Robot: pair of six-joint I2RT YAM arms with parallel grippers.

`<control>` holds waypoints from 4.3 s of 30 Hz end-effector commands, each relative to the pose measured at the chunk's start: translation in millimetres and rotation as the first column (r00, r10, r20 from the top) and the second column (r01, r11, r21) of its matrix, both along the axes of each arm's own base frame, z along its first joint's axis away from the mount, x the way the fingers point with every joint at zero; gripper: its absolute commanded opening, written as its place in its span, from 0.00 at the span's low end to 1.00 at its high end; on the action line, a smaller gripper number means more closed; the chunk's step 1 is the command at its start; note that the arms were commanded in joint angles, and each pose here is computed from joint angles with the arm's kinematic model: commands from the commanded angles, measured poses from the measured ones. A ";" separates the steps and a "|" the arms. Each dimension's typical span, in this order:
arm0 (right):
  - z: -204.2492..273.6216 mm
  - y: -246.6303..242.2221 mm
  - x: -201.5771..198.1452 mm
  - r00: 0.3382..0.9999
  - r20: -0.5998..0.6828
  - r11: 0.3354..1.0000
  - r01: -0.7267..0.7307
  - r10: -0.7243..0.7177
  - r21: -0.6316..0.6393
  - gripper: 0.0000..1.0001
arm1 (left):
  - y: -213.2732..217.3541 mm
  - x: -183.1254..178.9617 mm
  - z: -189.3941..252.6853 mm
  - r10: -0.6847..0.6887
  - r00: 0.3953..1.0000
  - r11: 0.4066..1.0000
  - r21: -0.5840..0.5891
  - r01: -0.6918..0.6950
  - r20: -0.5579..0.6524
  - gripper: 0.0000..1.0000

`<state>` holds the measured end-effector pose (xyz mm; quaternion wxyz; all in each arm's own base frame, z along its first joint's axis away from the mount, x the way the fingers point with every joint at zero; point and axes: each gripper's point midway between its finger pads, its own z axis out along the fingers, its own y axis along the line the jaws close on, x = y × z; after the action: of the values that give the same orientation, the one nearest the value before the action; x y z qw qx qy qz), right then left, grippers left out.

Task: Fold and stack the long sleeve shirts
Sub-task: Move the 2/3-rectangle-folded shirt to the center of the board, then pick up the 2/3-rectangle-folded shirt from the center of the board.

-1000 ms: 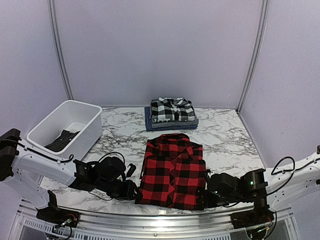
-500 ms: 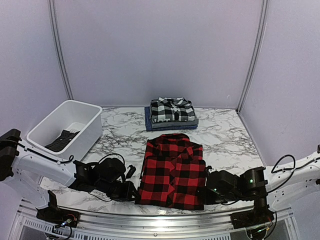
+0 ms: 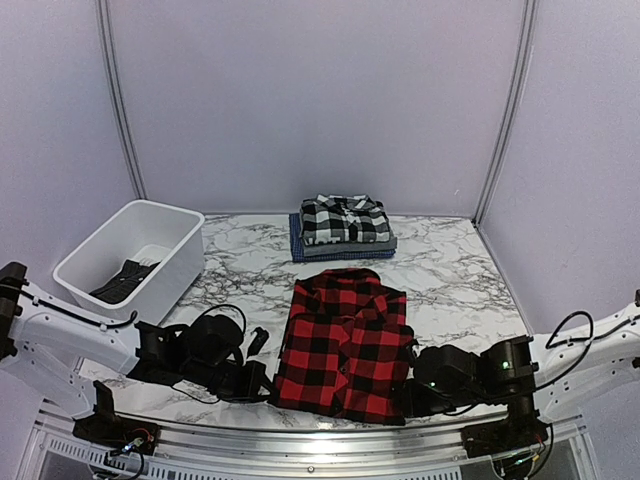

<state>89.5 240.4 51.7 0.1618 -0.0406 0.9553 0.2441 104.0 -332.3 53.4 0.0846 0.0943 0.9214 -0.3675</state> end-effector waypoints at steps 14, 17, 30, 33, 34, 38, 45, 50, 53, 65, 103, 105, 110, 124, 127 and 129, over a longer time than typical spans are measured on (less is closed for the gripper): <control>36.0 7.9 -20.3 0.990 0.050 0.989 -0.132 0.129 0.060 0.00 | 26.4 -8.0 5.6 0.033 0.996 0.999 0.023 -0.035 0.081 0.00; 45.1 9.3 -22.1 0.989 0.056 0.984 -0.141 0.135 0.107 0.00 | 23.4 -3.9 20.4 0.030 0.992 1.000 -0.007 -0.030 0.121 0.00; 16.2 15.1 -57.8 0.977 -0.006 0.971 -0.212 0.214 0.108 0.00 | 43.1 -18.5 7.1 -0.018 0.993 1.000 -0.013 0.020 0.116 0.00; 5.5 6.4 -63.3 0.978 -0.032 0.971 -0.202 0.208 0.131 0.00 | 52.5 -21.3 -6.8 -0.011 0.995 1.000 0.019 0.010 0.097 0.00; 3.1 6.9 -65.7 0.976 -0.036 0.967 -0.207 0.215 0.150 0.00 | 53.6 -21.8 -10.1 -0.011 0.996 1.000 0.027 0.009 0.093 0.00; -4.6 20.1 -74.3 0.965 -0.052 0.949 -0.240 0.256 0.203 0.00 | 53.5 -24.1 -21.5 -0.023 0.997 0.998 0.056 0.019 0.073 0.00; -4.7 10.4 -65.6 0.974 -0.055 0.976 -0.220 0.220 0.006 0.29 | 60.1 -23.5 -30.0 -0.023 0.998 0.989 0.144 0.015 0.056 0.09; 66.0 -18.9 -28.8 0.997 0.073 0.999 -0.040 0.040 -0.005 0.51 | 61.5 -6.2 4.4 0.005 0.990 0.988 0.151 -0.026 0.138 0.36; 112.5 -26.5 10.2 0.978 0.197 0.994 0.048 -0.066 0.096 0.54 | 58.2 11.5 31.1 0.019 0.983 0.991 0.129 -0.043 0.184 0.40; 85.4 31.6 131.6 0.980 0.194 0.982 -0.001 -0.036 0.190 0.45 | -46.6 85.3 68.4 -0.104 0.964 0.994 0.070 0.089 0.246 0.28; 69.4 -3.6 240.3 0.967 0.255 0.996 0.025 -0.002 -0.090 0.54 | -48.9 191.0 56.4 0.198 0.949 0.980 -0.021 -0.199 0.245 0.36; 76.0 -2.4 215.6 0.967 0.256 0.998 0.015 0.003 -0.068 0.54 | -42.2 169.2 54.1 0.179 0.957 0.984 -0.015 -0.180 0.228 0.35; 74.1 -13.5 148.2 0.976 0.217 1.000 0.008 -0.013 0.024 0.52 | -30.9 112.7 43.7 0.120 0.977 0.993 -0.010 -0.120 0.179 0.34; 70.2 -12.3 60.4 0.986 0.090 0.911 0.092 -0.139 0.403 0.38 | -6.5 29.0 13.1 0.100 0.992 0.995 -0.013 -0.099 0.081 0.26; 49.2 -11.4 51.4 0.988 0.077 0.949 0.103 -0.131 0.299 0.38 | 0.1 23.6 8.4 0.103 0.992 0.995 -0.003 -0.103 0.078 0.26; 40.9 -11.2 47.3 0.989 0.074 0.964 0.108 -0.130 0.244 0.38 | 4.0 20.9 7.4 0.111 0.991 0.994 -0.003 -0.111 0.078 0.26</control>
<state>135.1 225.7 94.4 0.2151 0.0002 0.9047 0.3678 126.5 -330.2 52.7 0.1275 0.0707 0.9280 -0.3428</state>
